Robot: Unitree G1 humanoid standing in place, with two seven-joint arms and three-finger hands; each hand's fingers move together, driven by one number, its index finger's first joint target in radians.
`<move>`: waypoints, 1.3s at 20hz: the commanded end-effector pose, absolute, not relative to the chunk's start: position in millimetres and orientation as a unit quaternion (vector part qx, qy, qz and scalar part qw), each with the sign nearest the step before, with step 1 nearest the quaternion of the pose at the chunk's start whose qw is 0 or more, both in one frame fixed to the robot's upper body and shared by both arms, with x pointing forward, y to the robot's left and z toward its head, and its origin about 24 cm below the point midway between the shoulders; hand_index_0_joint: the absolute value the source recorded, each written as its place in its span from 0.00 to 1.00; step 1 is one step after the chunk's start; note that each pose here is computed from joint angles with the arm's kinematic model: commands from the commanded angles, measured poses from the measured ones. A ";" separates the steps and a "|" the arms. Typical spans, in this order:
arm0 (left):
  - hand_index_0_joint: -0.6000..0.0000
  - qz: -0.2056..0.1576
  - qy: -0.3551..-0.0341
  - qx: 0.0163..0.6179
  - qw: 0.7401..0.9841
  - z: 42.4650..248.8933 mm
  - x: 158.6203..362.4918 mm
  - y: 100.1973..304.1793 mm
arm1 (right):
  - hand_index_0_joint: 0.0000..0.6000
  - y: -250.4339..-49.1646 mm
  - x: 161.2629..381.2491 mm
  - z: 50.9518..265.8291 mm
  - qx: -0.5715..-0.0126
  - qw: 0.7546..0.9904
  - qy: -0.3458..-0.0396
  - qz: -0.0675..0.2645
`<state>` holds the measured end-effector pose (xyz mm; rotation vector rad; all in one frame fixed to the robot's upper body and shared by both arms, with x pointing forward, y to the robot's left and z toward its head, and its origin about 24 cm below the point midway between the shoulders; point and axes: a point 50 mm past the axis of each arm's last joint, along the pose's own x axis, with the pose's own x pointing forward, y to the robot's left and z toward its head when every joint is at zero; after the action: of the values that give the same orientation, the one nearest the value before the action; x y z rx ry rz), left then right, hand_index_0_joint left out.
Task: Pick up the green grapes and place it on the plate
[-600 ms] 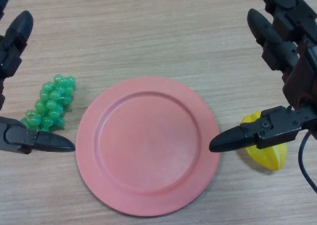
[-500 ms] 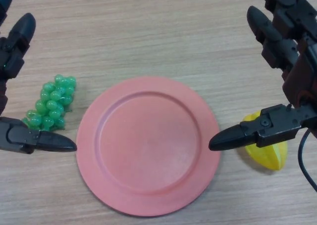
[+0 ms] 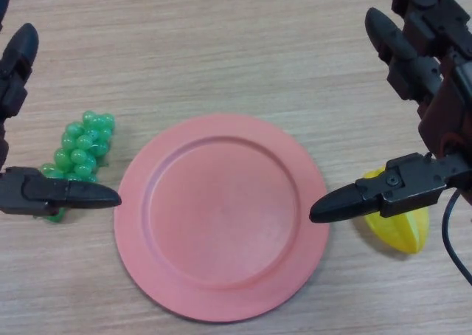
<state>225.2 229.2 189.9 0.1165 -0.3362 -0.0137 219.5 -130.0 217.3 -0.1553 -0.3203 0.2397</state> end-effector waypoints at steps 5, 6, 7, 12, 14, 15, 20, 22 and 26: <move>1.00 0.106 -0.225 0.221 0.943 213.8 236.7 271.0 | 0.00 -131.3 202.6 242.6 -0.088 0.955 -0.268 0.090; 1.00 0.117 -0.206 0.253 0.938 206.7 242.9 274.4 | 0.00 -129.9 201.2 241.8 -0.087 0.955 -0.269 0.090; 1.00 0.122 -0.199 0.263 0.936 203.4 245.9 276.4 | 0.00 -128.8 200.3 241.8 -0.085 0.955 -0.269 0.092; 1.00 0.140 -0.155 0.299 0.931 176.2 267.4 281.3 | 0.00 -126.3 196.3 241.7 -0.081 0.955 -0.270 0.094; 1.00 0.143 -0.141 0.319 0.926 168.7 274.6 280.3 | 0.00 -126.3 196.1 241.4 -0.081 0.955 -0.269 0.093; 1.00 0.143 -0.135 0.333 0.922 166.2 276.3 280.1 | 0.00 -126.4 195.9 241.3 -0.081 0.955 -0.270 0.093; 1.00 0.124 -0.063 0.504 0.852 137.2 285.1 280.0 | 0.00 -127.5 195.9 240.9 -0.085 0.955 -0.268 0.094; 1.00 0.122 -0.050 0.505 0.853 132.9 290.4 279.7 | 0.00 -129.0 195.1 240.7 -0.085 0.954 -0.271 0.094; 0.83 0.118 -0.037 0.497 0.859 127.6 293.9 277.1 | 0.00 -131.0 194.8 241.0 -0.083 0.954 -0.271 0.094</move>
<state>292.7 263.3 90.2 0.9737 0.0678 0.1345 208.7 -127.0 216.0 -0.1963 -0.3397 0.2074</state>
